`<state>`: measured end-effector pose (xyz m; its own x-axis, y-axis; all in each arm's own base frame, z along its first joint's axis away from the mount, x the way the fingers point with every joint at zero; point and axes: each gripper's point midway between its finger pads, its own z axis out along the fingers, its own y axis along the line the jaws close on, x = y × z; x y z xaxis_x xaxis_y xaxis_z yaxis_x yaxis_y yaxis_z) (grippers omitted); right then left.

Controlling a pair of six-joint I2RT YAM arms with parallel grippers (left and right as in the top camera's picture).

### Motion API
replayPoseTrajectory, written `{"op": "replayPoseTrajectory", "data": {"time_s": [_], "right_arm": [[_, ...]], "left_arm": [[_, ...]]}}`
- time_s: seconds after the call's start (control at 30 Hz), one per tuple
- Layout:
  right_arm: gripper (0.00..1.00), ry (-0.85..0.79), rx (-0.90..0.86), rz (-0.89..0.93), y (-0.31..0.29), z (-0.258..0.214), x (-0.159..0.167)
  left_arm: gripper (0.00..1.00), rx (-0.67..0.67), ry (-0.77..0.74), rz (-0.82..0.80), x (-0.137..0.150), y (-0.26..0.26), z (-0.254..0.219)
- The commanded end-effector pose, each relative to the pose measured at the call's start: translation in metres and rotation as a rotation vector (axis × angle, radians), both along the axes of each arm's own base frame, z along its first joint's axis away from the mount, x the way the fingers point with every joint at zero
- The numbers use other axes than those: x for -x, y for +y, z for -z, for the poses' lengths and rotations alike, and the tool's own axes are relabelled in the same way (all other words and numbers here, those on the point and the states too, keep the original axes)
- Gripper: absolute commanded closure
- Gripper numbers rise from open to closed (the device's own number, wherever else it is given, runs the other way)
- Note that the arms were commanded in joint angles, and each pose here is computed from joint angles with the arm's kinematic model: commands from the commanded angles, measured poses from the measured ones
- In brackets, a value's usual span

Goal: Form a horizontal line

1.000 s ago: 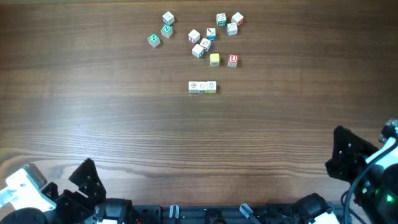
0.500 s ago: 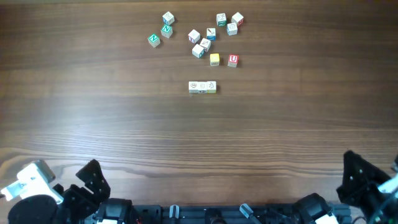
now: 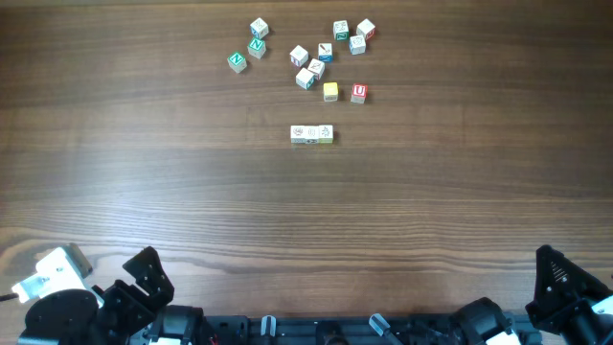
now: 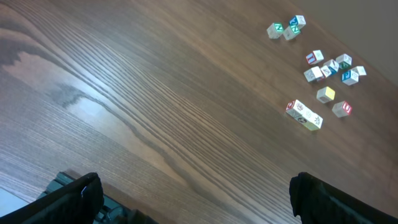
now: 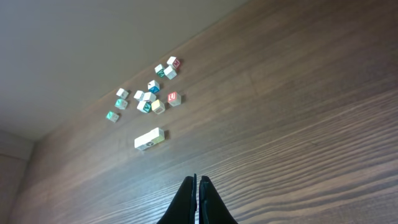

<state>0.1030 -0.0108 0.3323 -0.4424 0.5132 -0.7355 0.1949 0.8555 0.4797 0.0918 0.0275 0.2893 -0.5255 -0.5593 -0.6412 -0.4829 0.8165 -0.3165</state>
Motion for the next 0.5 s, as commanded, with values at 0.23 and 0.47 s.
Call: {"op": "replayPoseTrajectory", "data": {"time_s": [0.23, 0.47], "right_arm": [[0.96, -0.011, -0.005, 0.013, -0.004, -0.001, 0.003], [0.62, 0.034, 0.003, -0.001, -0.003, 0.009, 0.009]], "left_arm": [[0.0, -0.005, 0.001, -0.018, 0.001, 0.003, 0.002], [0.0, -0.005, 0.001, -0.018, 0.001, 0.003, 0.002]]}}
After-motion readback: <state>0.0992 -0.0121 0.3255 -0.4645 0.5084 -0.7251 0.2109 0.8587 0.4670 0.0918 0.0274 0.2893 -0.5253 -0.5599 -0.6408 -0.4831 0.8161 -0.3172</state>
